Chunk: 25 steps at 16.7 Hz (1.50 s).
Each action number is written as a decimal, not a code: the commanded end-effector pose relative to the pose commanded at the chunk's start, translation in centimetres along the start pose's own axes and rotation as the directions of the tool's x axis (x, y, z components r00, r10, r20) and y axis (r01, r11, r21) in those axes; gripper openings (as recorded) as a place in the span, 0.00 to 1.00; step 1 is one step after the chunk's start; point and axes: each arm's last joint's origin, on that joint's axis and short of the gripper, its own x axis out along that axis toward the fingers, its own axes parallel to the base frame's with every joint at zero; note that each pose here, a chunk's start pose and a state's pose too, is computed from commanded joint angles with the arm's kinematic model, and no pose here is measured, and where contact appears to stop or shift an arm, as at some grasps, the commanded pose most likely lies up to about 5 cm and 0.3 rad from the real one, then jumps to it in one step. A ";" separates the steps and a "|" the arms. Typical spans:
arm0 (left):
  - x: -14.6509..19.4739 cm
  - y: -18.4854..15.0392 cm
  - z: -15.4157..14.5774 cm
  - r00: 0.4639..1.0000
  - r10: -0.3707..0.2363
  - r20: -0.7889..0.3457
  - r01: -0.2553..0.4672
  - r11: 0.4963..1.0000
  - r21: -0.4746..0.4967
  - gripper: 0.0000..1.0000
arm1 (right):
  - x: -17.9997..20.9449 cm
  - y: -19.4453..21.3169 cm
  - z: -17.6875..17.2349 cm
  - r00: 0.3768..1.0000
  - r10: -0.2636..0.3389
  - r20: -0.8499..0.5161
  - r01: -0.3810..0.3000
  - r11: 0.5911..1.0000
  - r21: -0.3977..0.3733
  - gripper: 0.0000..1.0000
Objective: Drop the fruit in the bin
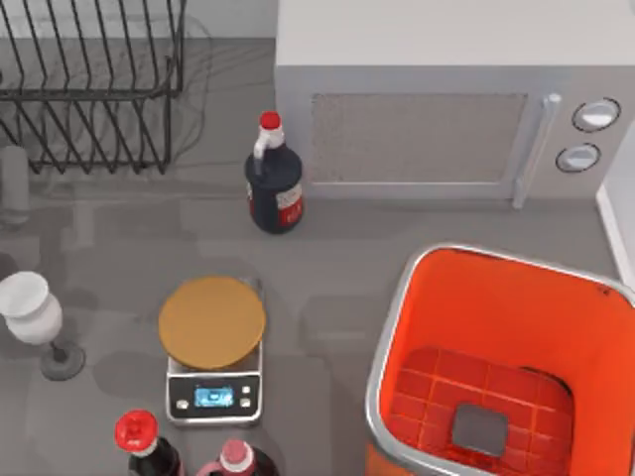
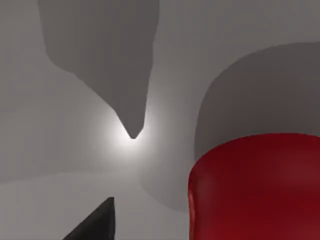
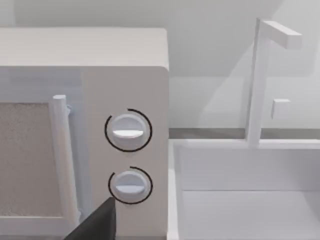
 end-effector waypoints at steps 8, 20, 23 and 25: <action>2.5 -0.2 -0.1 1.000 -0.009 -0.001 0.009 1.000 0.001 0.92 | 0.0 0.0 0.0 1.000 0.000 0.000 0.000 1.000 0.000 1.00; 2.5 -0.2 -0.1 1.000 -0.009 -0.001 0.009 1.000 0.001 0.02 | 0.0 0.0 0.0 1.000 0.000 0.000 0.000 1.000 0.000 1.00; 2.5 -0.2 -0.1 1.000 -0.009 -0.001 0.009 1.000 0.001 0.00 | 0.0 0.0 0.0 1.000 0.000 0.000 0.000 1.000 0.000 1.00; 2.5 -0.2 -0.1 1.000 -0.009 -0.001 0.009 1.000 0.001 0.00 | 0.0 0.0 0.0 1.000 0.000 0.000 0.000 1.000 0.000 1.00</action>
